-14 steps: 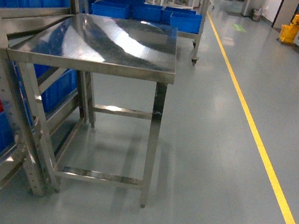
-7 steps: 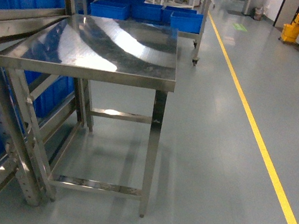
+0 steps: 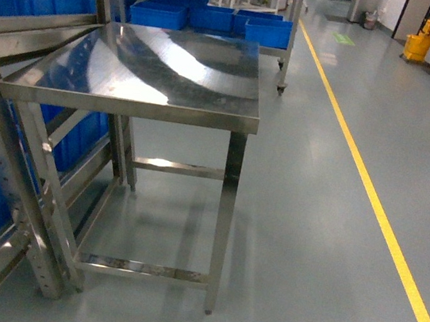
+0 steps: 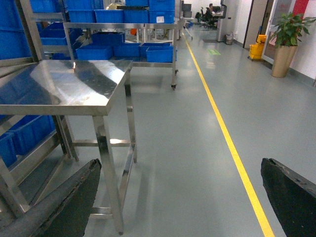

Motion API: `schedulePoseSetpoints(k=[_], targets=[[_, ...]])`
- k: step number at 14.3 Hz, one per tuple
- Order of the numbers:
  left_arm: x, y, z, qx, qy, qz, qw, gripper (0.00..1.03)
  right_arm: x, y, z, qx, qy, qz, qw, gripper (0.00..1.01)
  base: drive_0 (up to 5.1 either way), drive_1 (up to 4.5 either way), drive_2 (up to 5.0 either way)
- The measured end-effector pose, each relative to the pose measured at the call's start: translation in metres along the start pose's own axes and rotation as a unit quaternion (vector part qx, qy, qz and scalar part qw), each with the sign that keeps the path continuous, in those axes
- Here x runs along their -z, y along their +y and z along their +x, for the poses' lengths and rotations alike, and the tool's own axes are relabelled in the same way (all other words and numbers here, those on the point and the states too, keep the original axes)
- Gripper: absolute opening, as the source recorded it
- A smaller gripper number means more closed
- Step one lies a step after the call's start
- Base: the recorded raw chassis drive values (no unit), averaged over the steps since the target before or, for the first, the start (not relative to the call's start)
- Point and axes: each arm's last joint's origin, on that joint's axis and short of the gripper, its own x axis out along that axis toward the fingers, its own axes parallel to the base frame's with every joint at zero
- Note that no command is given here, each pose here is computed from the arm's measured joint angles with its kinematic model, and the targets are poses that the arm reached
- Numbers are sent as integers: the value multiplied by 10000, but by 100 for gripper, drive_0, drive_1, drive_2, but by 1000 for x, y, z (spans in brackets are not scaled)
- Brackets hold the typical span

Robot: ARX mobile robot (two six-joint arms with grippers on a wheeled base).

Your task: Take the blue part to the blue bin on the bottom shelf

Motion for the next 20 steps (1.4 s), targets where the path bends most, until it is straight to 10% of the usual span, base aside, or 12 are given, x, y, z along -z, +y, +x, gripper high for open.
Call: schedulePoseSetpoints(k=[20], targets=[[0,0,0,-48,1,-1,10000,44,0,0,0,-13,-2,0,10000,98,-497,248,248]])
